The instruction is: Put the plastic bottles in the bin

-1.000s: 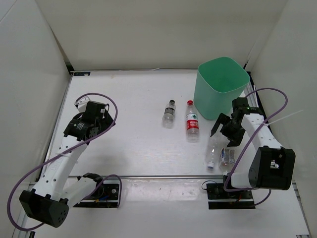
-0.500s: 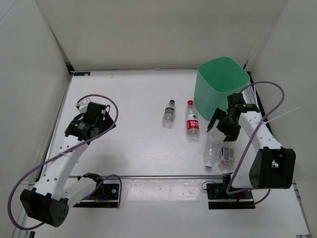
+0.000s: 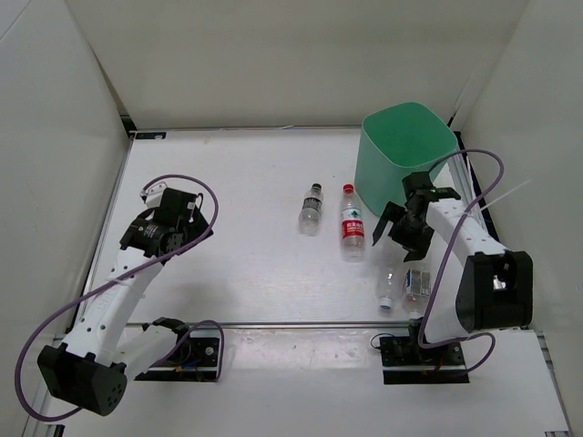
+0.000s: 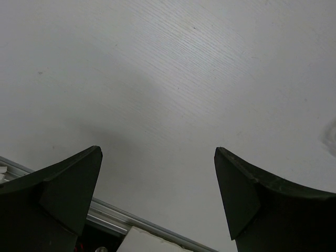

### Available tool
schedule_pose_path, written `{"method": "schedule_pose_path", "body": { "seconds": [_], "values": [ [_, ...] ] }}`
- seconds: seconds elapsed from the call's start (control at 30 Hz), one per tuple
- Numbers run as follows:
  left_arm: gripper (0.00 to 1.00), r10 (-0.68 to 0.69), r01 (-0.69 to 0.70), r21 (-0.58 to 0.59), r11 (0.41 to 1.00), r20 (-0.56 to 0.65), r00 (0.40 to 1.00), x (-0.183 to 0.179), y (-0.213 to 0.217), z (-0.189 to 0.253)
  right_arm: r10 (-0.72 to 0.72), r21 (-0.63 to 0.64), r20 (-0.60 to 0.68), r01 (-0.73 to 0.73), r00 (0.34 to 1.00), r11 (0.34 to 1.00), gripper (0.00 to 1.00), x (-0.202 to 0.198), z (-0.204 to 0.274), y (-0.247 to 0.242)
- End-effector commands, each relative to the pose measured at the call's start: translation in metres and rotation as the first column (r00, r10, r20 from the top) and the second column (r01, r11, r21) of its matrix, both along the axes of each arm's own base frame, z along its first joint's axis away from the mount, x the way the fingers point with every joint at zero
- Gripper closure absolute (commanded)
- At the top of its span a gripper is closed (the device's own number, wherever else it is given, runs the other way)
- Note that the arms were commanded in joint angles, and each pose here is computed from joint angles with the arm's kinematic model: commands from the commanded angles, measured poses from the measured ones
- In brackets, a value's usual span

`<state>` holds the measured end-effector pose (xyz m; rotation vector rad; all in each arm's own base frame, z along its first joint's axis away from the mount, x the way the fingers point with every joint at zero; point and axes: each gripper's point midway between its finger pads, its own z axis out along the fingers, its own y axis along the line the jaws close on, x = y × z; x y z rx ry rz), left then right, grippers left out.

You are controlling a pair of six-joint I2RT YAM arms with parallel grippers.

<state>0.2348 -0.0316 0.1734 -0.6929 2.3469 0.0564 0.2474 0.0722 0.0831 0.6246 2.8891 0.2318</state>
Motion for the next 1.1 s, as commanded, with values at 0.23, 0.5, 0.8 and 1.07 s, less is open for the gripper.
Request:
{"method": "schedule_pose_path", "body": {
  "seconds": [0.23, 0.5, 0.8, 1.07],
  "values": [
    [0.0, 0.004, -0.004, 0.015, 1.0, -0.017, 1.0, -0.014, 0.007, -0.004, -0.018, -0.046, -0.071, 0.015, 0.997, 0.999, 0.03, -0.01, -0.033, -0.004],
    [0.0, -0.001, 0.002, 0.013, 1.0, -0.037, 0.999, -0.023, 0.008, -0.006, -0.036, -0.06, -0.13, 0.029, 0.991, 0.998, 0.21, -0.028, -0.051, 0.006],
    [0.0, -0.007, 0.007, 0.001, 1.0, -0.031, 0.999, -0.024, 0.006, -0.005, -0.026, -0.046, -0.124, 0.021, 0.992, 0.999, 0.48, -0.043, -0.038, 0.013],
    [0.0, 0.012, -0.012, -0.025, 1.0, -0.023, 1.0, -0.027, 0.005, -0.007, 0.026, 0.05, 0.039, -0.028, 0.999, 0.998, 0.62, -0.058, 0.062, 0.036]
  ]
}}
